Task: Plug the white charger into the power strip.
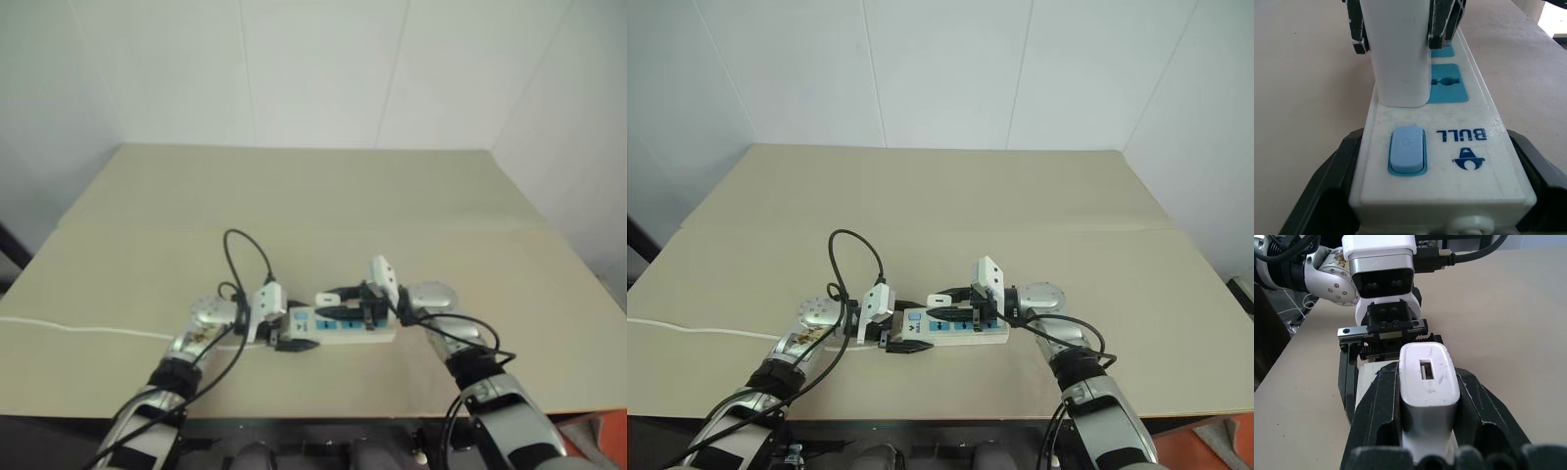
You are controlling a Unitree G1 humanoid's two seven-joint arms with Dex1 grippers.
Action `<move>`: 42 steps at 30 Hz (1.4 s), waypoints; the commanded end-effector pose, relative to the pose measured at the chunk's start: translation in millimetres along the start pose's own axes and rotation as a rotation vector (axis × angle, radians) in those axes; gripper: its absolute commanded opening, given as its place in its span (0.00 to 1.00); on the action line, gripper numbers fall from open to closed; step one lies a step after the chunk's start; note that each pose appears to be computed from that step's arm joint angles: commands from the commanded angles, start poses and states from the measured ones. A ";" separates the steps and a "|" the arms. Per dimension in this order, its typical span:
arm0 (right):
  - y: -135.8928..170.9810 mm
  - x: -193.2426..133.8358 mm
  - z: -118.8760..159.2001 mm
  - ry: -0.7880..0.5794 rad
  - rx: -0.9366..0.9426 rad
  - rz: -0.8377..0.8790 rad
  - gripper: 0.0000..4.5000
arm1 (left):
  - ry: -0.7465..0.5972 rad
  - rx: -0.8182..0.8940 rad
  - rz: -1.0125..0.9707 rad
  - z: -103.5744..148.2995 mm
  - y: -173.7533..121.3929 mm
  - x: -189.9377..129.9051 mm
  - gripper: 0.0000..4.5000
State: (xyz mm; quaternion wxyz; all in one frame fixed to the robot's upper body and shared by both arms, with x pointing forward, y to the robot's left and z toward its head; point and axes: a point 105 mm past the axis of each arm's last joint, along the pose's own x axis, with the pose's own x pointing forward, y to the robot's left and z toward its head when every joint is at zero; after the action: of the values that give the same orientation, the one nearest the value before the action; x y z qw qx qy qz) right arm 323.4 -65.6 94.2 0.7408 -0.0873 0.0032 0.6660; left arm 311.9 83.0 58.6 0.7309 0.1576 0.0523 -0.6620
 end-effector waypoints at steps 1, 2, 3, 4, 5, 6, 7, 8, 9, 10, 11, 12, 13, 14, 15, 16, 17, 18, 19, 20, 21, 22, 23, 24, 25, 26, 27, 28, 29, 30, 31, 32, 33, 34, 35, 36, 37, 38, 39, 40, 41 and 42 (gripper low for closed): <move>11.3 -57.5 -88.1 0.308 0.260 -0.137 0.26 | 0.057 0.031 -0.007 -1.3 3.4 -24.5 0.74; 11.5 -56.9 -88.1 0.309 0.258 -0.134 0.26 | 0.058 0.032 -0.007 -1.3 3.5 -24.8 0.74; 11.2 -55.6 -87.5 0.307 0.257 -0.132 0.26 | 0.059 0.032 -0.008 -1.3 3.5 -24.9 0.74; 10.9 -54.2 -86.7 0.305 0.256 -0.130 0.26 | 0.060 0.032 -0.009 -1.3 3.5 -24.9 0.74; 10.4 -52.8 -86.1 0.303 0.255 -0.128 0.26 | 0.060 0.033 -0.010 -1.3 3.6 -24.8 0.74; 10.1 -51.1 -85.6 0.303 0.254 -0.125 0.26 | 0.060 0.034 -0.010 -1.0 3.7 -24.4 0.74; 10.2 -49.2 -85.2 0.305 0.252 -0.117 0.26 | 0.059 0.035 -0.010 -0.6 4.0 -23.9 0.74; 10.4 -48.0 -85.0 0.307 0.251 -0.112 0.26 | 0.059 0.035 -0.011 -0.4 4.2 -23.6 0.74; 10.5 -46.8 -84.4 0.307 0.246 -0.107 0.26 | 0.058 0.037 -0.011 -0.2 4.2 -23.2 0.74; 10.6 -45.8 -83.7 0.304 0.248 -0.102 0.26 | 0.057 0.036 -0.011 -0.2 4.2 -23.0 0.74; 10.6 -45.2 -83.3 0.301 0.249 -0.099 0.26 | 0.056 0.036 -0.011 -0.2 4.1 -22.9 0.74; 10.6 -44.7 -82.5 0.299 0.247 -0.095 0.26 | 0.055 0.036 -0.011 -0.2 3.9 -22.6 0.74; 10.7 -44.4 -81.4 0.299 0.247 -0.087 0.34 | 0.054 0.036 -0.011 -0.2 3.7 -22.3 0.74; 10.9 -44.0 -80.3 0.299 0.243 -0.080 0.42 | 0.053 0.036 -0.012 -0.3 3.4 -22.1 0.74; 11.4 -43.5 -78.9 0.298 0.246 -0.070 0.47 | 0.053 0.035 -0.013 -0.3 3.1 -21.8 0.74; 11.7 -42.6 -77.4 0.295 0.243 -0.062 0.54 | 0.052 0.035 -0.013 -0.4 3.0 -21.7 0.74; 12.0 -42.0 -76.5 0.293 0.240 -0.057 0.62 | 0.052 0.035 -0.013 -0.4 2.9 -21.6 0.74; 12.0 -41.6 -75.9 0.292 0.237 -0.055 0.69 | 0.052 0.035 -0.014 -0.4 2.9 -21.6 0.74; 12.1 -40.5 -75.2 0.292 0.232 -0.052 0.77 | 0.052 0.035 -0.015 -0.4 2.8 -21.3 0.74; 11.9 -39.3 -75.1 0.293 0.222 -0.054 0.83 | 0.051 0.035 -0.015 -0.3 2.7 -21.0 0.74; 11.7 -38.2 -75.0 0.293 0.216 -0.055 0.92 | 0.050 0.036 -0.016 -0.3 2.7 -20.7 0.74; 11.6 -37.5 -75.1 0.294 0.212 -0.056 1.00 | 0.050 0.036 -0.016 -0.2 2.7 -20.6 0.74; 12.5 -37.2 -75.5 0.300 0.210 -0.046 1.00 | 0.048 0.036 -0.016 0.2 2.7 -20.3 0.74; 13.3 -37.1 -75.8 0.305 0.210 -0.039 1.00 | 0.047 0.037 -0.016 0.4 2.6 -20.1 0.74; 13.8 -36.8 -75.8 0.306 0.210 -0.035 1.00 | 0.040 0.029 -0.020 2.4 2.8 -20.1 0.82; 13.9 -36.5 -75.6 0.306 0.204 -0.035 1.00 | 0.027 0.027 -0.015 5.1 3.6 -19.8 0.90; 13.5 -36.4 -75.3 0.304 0.199 -0.039 1.00 | 0.014 0.022 -0.016 8.5 4.2 -19.9 0.95; 13.2 -36.1 -75.0 0.303 0.194 -0.041 1.00 | 0.003 0.022 -0.017 11.6 4.5 -20.1 0.99; 12.7 -35.8 -74.5 0.302 0.189 -0.044 1.00 | -0.004 0.024 -0.017 14.1 4.8 -20.6 0.99; 11.8 -35.5 -73.4 0.298 0.179 -0.049 1.00 | -0.014 0.028 -0.017 17.1 4.8 -21.1 0.99; 10.7 -35.2 -71.6 0.293 0.173 -0.052 1.00 | -0.024 0.030 -0.018 20.5 4.5 -21.9 0.99; 9.7 -35.1 -69.4 0.288 0.167 -0.053 1.00 | -0.036 0.034 -0.019 24.3 4.1 -22.9 0.99; 8.1 -35.1 -65.9 0.280 0.151 -0.056 1.00 | -0.050 0.037 -0.016 28.9 3.8 -24.4 0.99; 6.5 -35.5 -61.4 0.268 0.141 -0.058 1.00 | -0.064 0.042 -0.011 33.6 3.4 -26.2 0.99; 3.1 -36.7 -53.9 0.248 0.124 -0.069 1.00 | -0.084 0.055 0.006 39.6 3.7 -28.4 0.99; 1.1 -37.8 -49.1 0.234 0.114 -0.077 1.00 | -0.097 0.063 0.018 43.5 3.5 -29.8 0.99; -1.7 -41.5 -39.9 0.215 0.094 -0.086 1.00 | -0.107 0.054 0.022 48.8 2.4 -33.6 0.99; -4.8 -47.3 -28.9 0.197 0.069 -0.099 1.00 | -0.111 0.043 0.015 54.3 0.1 -39.1 0.99; -6.5 -55.7 -16.2 0.182 0.046 -0.110 1.00 | -0.110 0.028 0.002 60.2 -3.4 -46.6 0.99; -6.7 -64.1 -4.1 0.169 0.016 -0.119 1.00 | -0.112 0.017 -0.010 66.0 -7.0 -53.7 0.99; -6.7 -72.1 6.3 0.160 -0.007 -0.134 1.00 | -0.120 0.016 -0.004 71.6 -8.8 -60.1 0.99; -5.8 -81.8 17.0 0.151 -0.015 -0.149 1.00 | -0.130 0.013 0.016 77.4 -9.1 -67.1 0.99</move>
State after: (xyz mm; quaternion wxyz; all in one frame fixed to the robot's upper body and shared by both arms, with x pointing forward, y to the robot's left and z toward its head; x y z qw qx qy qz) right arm 320.6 -131.3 102.0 0.7749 -0.1466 0.0614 0.6117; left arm 289.6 119.7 126.4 0.7333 0.1298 0.0300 -0.6667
